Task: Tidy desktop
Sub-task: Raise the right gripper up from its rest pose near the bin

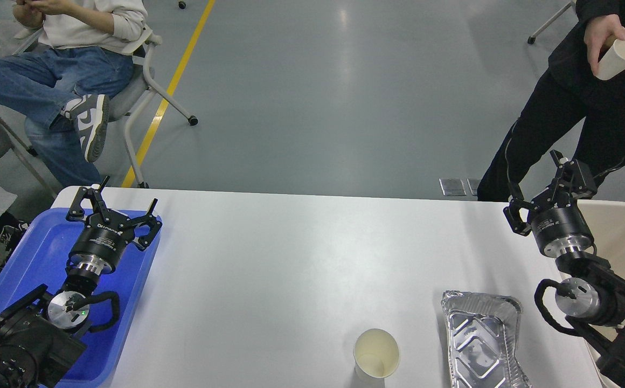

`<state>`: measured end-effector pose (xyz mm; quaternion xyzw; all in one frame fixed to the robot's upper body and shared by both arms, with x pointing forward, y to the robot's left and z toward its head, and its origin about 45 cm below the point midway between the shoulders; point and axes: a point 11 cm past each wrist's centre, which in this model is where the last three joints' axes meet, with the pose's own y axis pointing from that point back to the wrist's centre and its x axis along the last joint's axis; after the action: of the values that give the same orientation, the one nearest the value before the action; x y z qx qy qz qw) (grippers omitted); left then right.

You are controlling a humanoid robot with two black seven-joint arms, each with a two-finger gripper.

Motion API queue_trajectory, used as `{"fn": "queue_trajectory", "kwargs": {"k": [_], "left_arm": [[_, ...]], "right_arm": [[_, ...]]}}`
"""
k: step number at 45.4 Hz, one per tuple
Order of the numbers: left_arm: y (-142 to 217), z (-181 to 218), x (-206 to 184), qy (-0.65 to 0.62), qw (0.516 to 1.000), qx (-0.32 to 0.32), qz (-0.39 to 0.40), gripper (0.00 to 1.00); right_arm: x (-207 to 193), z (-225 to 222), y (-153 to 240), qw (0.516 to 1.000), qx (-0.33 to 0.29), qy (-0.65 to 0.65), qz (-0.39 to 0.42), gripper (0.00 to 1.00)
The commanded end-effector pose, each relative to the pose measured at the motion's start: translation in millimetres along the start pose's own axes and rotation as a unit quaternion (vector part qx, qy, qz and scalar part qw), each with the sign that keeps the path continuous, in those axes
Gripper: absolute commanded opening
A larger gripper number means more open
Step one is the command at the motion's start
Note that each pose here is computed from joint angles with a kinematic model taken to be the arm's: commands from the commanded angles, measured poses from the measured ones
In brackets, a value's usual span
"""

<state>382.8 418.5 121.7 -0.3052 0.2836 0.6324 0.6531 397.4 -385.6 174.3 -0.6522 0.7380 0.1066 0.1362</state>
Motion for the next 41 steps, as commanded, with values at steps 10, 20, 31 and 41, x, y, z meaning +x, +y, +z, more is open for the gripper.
{"fn": "queue_trajectory", "kwargs": {"k": [10,20,31,41], "left_arm": [[0.0,-0.2,0.0,0.0,1.0,0.001,0.0,1.0],[0.0,-0.2,0.0,0.0,1.0,0.001,0.0,1.0],[0.0,0.0,0.0,0.0,1.0,0.0,0.0,1.0],[0.0,-0.2,0.0,0.0,1.0,0.001,0.0,1.0]], "right_arm": [[1.5,0.1,-0.2,1.0,0.0,0.0,0.002,1.0],[-6.6,-6.0,-5.0,1.0,0.007,-0.006,-0.009,1.0],[-15.1,-11.6,-11.0,1.0,0.007,-0.007,-0.019,1.0],[-17.0,-9.0,-10.9,1.0,0.0,-0.01,-0.02,1.0]]}}
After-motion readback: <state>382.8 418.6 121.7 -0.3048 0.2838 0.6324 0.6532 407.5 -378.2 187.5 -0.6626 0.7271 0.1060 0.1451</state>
